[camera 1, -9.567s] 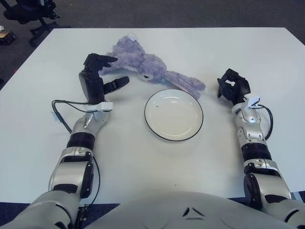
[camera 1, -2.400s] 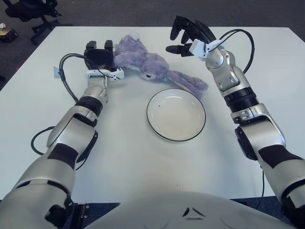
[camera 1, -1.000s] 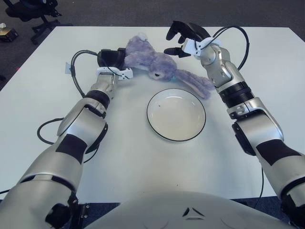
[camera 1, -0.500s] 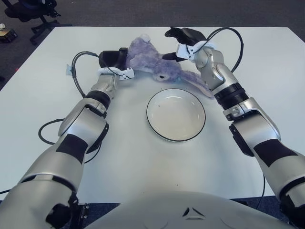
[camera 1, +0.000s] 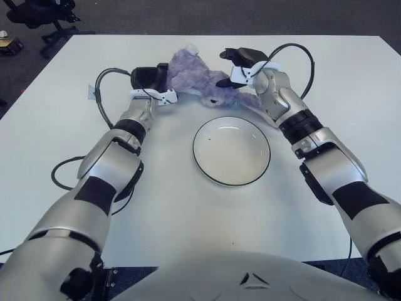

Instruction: Put the doll into the plate.

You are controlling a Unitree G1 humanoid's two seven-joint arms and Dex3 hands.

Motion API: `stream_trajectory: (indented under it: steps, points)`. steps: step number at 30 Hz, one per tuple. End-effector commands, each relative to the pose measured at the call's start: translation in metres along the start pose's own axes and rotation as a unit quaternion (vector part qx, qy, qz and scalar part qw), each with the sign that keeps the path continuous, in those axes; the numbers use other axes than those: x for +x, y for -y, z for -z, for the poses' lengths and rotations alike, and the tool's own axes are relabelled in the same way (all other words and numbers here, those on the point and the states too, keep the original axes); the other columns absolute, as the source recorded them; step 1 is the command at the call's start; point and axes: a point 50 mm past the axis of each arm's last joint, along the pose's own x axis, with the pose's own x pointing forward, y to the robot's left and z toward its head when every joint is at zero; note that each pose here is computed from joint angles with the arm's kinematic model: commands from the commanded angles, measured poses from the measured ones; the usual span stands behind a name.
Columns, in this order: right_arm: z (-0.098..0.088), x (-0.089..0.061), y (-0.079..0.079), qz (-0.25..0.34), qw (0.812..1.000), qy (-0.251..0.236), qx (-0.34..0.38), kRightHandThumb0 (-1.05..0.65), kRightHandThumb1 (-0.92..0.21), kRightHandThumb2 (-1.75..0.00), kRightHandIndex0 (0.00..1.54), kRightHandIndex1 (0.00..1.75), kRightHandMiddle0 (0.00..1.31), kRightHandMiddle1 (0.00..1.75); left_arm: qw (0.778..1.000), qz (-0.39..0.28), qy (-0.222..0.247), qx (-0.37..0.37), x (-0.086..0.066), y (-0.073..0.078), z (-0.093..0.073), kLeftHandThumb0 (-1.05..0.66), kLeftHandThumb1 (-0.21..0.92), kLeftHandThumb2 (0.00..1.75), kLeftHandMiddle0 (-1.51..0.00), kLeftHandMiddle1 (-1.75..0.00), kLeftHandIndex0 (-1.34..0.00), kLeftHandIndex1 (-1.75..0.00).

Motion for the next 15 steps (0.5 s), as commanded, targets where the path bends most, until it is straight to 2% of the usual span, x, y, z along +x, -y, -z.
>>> stream_trajectory:
  steps: [1, 8, 9, 12, 15]
  points:
    - [-0.002, 0.002, -0.001, -0.013, 1.000, -0.004, -0.013, -0.83, -0.92, -0.28, 0.44, 0.00, 0.20, 0.03, 1.000, -0.006, -0.001, -0.005, 0.004, -0.005, -0.003, 0.07, 0.91, 0.14, -0.82, -1.75, -0.63, -1.75]
    - [-0.001, 0.002, -0.008, -0.027, 1.000, 0.007, -0.015, -0.85, -0.92, -0.29, 0.62, 0.09, 0.18, 0.01, 1.000, -0.006, -0.001, -0.005, 0.004, -0.005, -0.003, 0.08, 0.90, 0.16, -0.82, -1.75, -0.63, -1.75]
    - [-0.001, 0.001, -0.010, -0.030, 0.999, 0.010, -0.015, -0.84, -0.92, -0.29, 0.70, 0.13, 0.19, 0.02, 1.000, -0.006, -0.001, -0.005, 0.004, -0.005, -0.004, 0.08, 0.90, 0.16, -0.81, -1.75, -0.63, -1.75]
    - [-0.001, 0.000, -0.015, -0.038, 0.999, 0.020, -0.020, -0.85, -0.92, -0.29, 0.80, 0.18, 0.20, 0.02, 1.000, -0.005, -0.002, -0.005, 0.004, -0.005, -0.004, 0.09, 0.90, 0.17, -0.81, -1.75, -0.63, -1.75]
    - [-0.001, -0.001, -0.019, -0.047, 0.998, 0.029, -0.030, -0.86, -0.92, -0.30, 0.83, 0.20, 0.21, 0.02, 1.000, -0.004, -0.004, -0.005, 0.004, -0.005, -0.004, 0.09, 0.83, 0.29, -0.81, -1.75, -0.62, -1.75]
